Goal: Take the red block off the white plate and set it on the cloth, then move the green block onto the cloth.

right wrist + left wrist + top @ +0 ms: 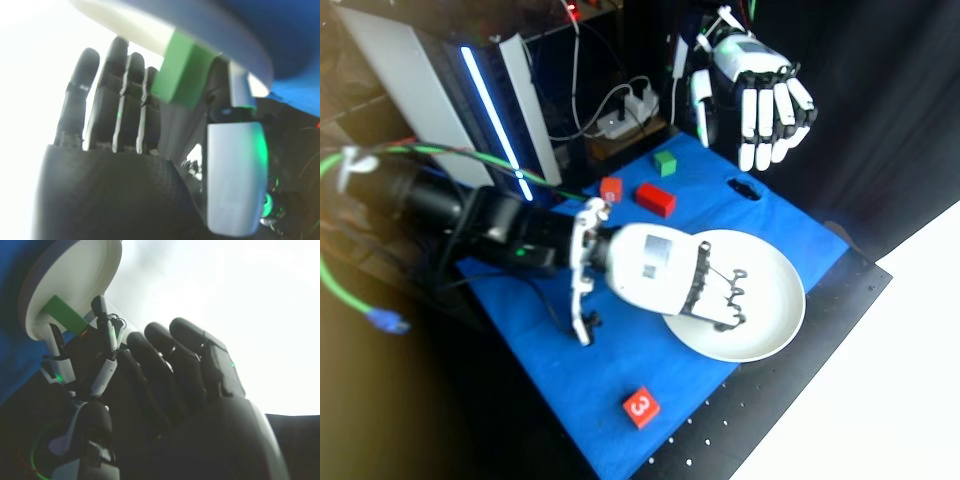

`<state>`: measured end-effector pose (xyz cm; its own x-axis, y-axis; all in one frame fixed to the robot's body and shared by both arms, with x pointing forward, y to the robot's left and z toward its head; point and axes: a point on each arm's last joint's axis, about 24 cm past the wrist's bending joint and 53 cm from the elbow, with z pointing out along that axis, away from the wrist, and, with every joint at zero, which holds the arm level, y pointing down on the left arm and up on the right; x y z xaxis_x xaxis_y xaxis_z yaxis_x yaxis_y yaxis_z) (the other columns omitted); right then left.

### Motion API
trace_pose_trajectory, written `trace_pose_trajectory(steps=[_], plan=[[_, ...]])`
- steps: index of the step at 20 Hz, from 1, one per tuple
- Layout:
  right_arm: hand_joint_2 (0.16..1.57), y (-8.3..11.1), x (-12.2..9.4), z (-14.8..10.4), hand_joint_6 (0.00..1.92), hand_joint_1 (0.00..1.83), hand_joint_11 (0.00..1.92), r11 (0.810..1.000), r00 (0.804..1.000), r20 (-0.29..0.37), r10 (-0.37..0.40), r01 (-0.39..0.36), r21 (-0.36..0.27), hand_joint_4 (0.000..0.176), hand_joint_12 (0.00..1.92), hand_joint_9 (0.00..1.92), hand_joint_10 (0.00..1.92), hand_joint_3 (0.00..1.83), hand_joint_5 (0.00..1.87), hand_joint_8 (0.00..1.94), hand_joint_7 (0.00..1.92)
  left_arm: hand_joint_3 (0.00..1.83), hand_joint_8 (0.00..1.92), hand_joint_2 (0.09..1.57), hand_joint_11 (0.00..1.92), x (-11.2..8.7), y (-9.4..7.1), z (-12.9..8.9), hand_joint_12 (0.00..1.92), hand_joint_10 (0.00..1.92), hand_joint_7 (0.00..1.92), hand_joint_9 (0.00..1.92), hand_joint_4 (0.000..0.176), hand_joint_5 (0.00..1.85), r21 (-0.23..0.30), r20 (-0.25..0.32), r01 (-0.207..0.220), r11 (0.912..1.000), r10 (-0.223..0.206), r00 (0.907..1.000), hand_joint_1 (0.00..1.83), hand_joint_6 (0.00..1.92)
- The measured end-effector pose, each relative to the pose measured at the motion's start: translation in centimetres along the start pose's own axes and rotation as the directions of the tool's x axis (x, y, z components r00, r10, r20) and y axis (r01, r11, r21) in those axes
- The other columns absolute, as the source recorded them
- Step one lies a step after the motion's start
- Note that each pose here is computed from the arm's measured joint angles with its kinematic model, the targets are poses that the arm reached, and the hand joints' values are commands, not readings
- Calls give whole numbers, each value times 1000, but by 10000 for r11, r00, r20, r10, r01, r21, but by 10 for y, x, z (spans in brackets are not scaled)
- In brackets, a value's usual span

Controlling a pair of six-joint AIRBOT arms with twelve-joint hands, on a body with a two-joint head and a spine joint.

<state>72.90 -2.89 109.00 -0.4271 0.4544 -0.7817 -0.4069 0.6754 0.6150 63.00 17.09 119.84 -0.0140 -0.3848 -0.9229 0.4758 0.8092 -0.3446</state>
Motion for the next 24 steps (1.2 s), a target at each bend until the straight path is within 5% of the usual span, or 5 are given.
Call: trace_pose_trajectory(steps=[16, 17, 19, 20, 24], plan=[[1108, 9, -35, -6, 958, 1381, 681, 9997, 9981, 613, 14, 2, -248, 0, 1466, 900, 1276, 0, 936, 897, 1025, 0, 581, 1327, 150, -2, 3, 0, 1447, 908, 666, 488, 176, 589, -109, 80, 59, 9999, -58, 10000, 779, 1554], [1116, 11, -40, -9, 991, 1381, 721, 9994, 9972, 745, 71, -47, -333, 0, 1464, 899, 1310, 2, 909, 925, 1000, 0, 527, 1284, 170, -1, 3, 0, 1456, 894, 697, 504, 10, 619, -130, 48, 69, 9999, -68, 10000, 583, 934], [1140, 16, -43, -15, 939, 1373, 652, 9977, 9961, 774, 433, -391, -561, 0, 1573, 826, 1425, 2, 922, 1077, 921, 0, 442, 1279, 162, -1, 5, 0, 1452, 839, 684, 472, 0, 742, -186, 38, 98, 9998, -97, 9999, 498, 491], [1182, 21, -46, -19, 866, 1360, 585, 9966, 9952, 838, 497, -439, -702, 0, 1732, 728, 1554, 2, 923, 1311, 799, 11, 428, 1288, 180, 0, 4, -1, 1403, 810, 693, 485, 135, 660, -157, 23, 73, 9998, -72, 10000, 750, 1277], [1135, 37, -69, -44, 1112, 1375, 691, 9922, 9904, 1357, 279, -109, -1245, 0, 1534, 851, 1334, 0, 881, 979, 966, 2, 429, 1312, 201, 0, 5, -3, 1437, 821, 678, 471, 176, 609, -223, -40, 72, 9997, -73, 10000, 794, 1524]])
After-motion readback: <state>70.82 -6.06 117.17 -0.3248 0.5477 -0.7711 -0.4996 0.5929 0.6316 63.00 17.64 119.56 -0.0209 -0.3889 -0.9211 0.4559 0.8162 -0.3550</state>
